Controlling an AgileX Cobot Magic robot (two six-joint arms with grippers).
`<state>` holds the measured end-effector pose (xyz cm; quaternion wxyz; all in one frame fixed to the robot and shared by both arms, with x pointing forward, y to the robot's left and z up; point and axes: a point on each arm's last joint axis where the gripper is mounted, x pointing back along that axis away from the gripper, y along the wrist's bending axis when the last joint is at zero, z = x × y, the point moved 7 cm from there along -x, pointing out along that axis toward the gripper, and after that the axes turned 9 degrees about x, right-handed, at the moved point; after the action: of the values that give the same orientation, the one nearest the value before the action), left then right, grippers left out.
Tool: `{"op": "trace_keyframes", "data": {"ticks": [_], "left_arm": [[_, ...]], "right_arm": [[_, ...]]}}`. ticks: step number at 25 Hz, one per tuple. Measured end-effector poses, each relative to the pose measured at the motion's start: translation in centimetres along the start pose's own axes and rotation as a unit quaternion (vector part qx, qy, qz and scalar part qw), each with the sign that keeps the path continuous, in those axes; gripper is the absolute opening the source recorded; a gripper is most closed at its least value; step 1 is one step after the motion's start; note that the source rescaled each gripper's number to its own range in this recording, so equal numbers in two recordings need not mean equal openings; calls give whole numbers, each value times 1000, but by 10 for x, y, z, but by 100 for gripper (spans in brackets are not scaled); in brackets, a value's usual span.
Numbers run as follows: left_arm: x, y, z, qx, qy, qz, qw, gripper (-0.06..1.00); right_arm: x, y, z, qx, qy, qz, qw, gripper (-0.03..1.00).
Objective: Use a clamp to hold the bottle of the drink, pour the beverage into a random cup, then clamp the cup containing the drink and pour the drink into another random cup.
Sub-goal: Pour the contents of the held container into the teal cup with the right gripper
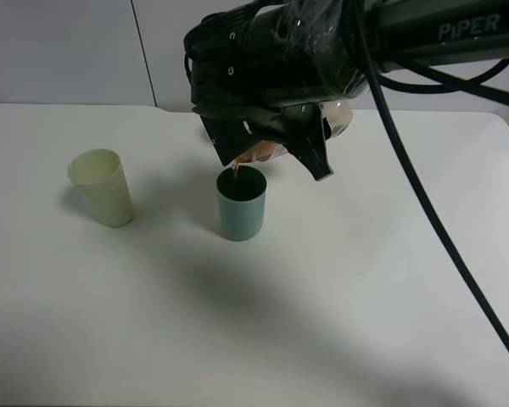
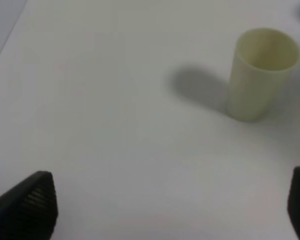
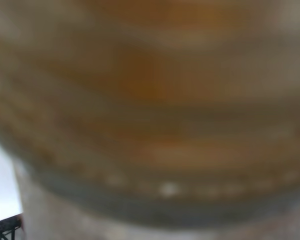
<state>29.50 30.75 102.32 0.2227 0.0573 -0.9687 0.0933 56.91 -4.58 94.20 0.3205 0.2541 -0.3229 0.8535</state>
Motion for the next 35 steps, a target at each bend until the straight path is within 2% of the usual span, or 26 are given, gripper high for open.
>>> {"op": "trace_keyframes", "data": {"ticks": [35], "left_arm": [[0, 0, 0, 0, 0, 0, 1000, 76]], "right_arm": [[3, -6, 3, 30, 16, 22, 999, 0]]}}
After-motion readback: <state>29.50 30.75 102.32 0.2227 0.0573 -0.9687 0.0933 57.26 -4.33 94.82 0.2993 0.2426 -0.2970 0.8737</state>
